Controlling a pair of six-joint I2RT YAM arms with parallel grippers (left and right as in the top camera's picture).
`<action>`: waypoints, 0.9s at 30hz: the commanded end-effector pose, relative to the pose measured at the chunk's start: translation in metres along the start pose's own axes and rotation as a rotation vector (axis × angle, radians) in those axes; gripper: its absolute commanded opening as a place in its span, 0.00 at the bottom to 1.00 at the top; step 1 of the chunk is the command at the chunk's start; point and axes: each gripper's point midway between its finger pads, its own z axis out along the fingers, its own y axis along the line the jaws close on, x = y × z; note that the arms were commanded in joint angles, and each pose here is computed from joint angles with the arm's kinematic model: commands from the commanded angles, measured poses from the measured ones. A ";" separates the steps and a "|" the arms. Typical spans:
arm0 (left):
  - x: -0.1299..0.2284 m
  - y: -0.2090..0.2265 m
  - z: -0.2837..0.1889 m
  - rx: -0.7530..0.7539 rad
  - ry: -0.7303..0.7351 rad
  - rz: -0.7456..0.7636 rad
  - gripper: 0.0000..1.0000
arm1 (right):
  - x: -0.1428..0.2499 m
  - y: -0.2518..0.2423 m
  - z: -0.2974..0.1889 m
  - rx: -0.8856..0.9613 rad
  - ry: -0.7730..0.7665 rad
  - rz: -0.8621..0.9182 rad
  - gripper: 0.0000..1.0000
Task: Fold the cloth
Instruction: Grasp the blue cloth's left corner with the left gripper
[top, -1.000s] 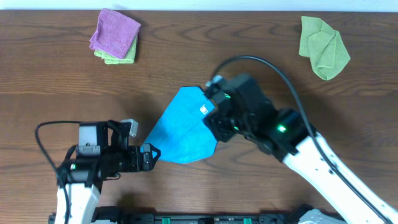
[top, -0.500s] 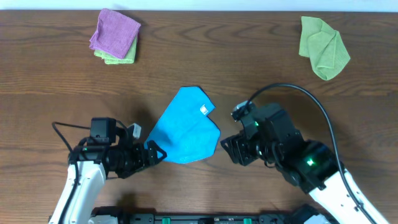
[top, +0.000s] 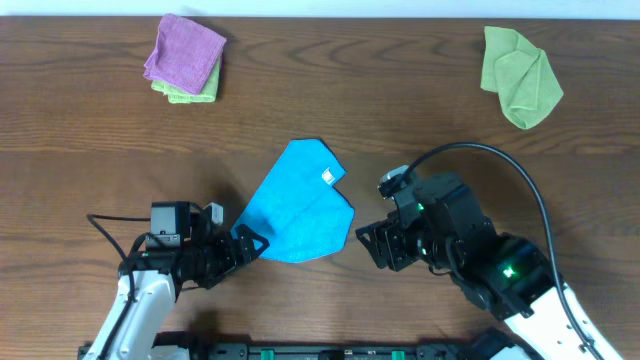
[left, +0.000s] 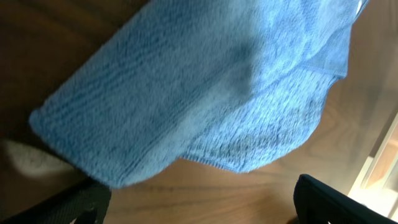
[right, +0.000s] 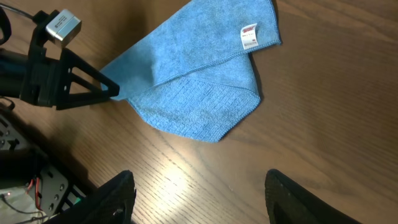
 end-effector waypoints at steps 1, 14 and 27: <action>0.003 0.005 0.004 -0.005 0.010 -0.043 0.95 | 0.000 -0.001 -0.001 -0.004 -0.004 0.019 0.67; -0.003 -0.001 0.009 0.034 0.010 -0.054 0.82 | 0.000 -0.001 -0.001 -0.004 -0.004 0.019 0.68; -0.002 -0.019 0.007 0.126 0.031 -0.030 0.06 | 0.003 -0.003 0.001 0.008 0.008 0.022 0.69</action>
